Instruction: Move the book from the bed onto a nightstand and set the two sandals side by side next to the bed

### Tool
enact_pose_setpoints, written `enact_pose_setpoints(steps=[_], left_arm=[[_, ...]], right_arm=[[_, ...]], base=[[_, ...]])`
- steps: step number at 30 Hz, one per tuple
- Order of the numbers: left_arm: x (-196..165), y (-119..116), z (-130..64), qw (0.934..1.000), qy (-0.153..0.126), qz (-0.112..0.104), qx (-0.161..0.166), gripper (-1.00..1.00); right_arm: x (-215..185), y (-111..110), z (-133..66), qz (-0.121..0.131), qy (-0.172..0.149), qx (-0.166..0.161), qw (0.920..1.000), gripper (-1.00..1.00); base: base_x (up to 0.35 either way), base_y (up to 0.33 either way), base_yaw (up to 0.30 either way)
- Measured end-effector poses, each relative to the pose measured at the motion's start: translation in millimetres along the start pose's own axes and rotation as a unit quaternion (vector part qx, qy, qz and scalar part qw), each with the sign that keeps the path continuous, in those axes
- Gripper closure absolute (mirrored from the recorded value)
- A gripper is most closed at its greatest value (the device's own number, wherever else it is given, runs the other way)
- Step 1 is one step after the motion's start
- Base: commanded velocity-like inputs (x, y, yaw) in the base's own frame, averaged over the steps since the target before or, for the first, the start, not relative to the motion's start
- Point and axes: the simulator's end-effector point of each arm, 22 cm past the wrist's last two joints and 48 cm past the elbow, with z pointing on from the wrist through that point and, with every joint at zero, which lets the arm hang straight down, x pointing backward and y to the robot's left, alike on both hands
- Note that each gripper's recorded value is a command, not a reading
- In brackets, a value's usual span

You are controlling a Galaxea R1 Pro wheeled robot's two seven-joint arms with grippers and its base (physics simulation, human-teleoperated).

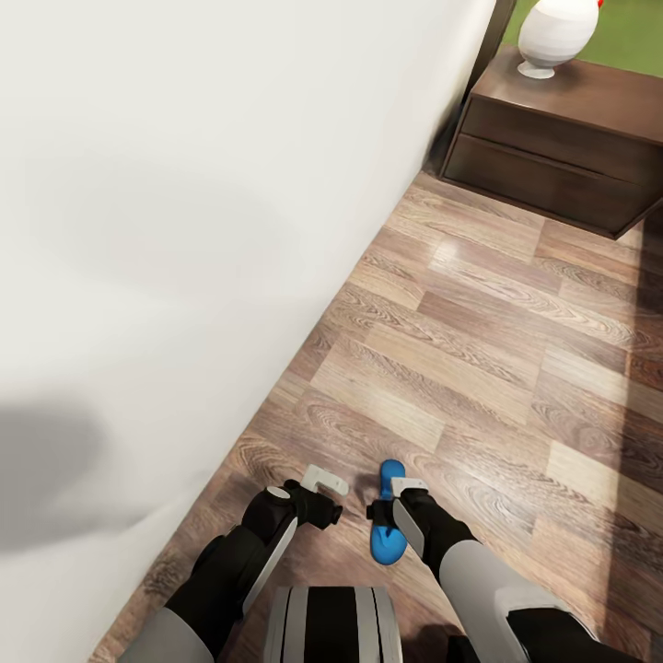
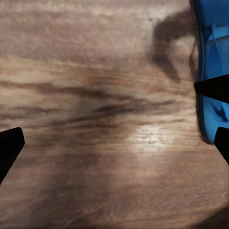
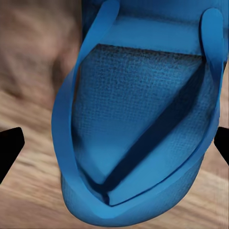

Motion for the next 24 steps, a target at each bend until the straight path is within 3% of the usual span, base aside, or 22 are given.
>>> enact_pose_setpoints(steps=[24], left_arm=[[1.8,-0.2,1.6,1.0,0.002,-0.001,0.001,-1.0]], right_arm=[[-5.4,-0.8,0.3,0.0,-0.002,0.001,1.0,-1.0]], base=[[0.0,0.0,0.0]])
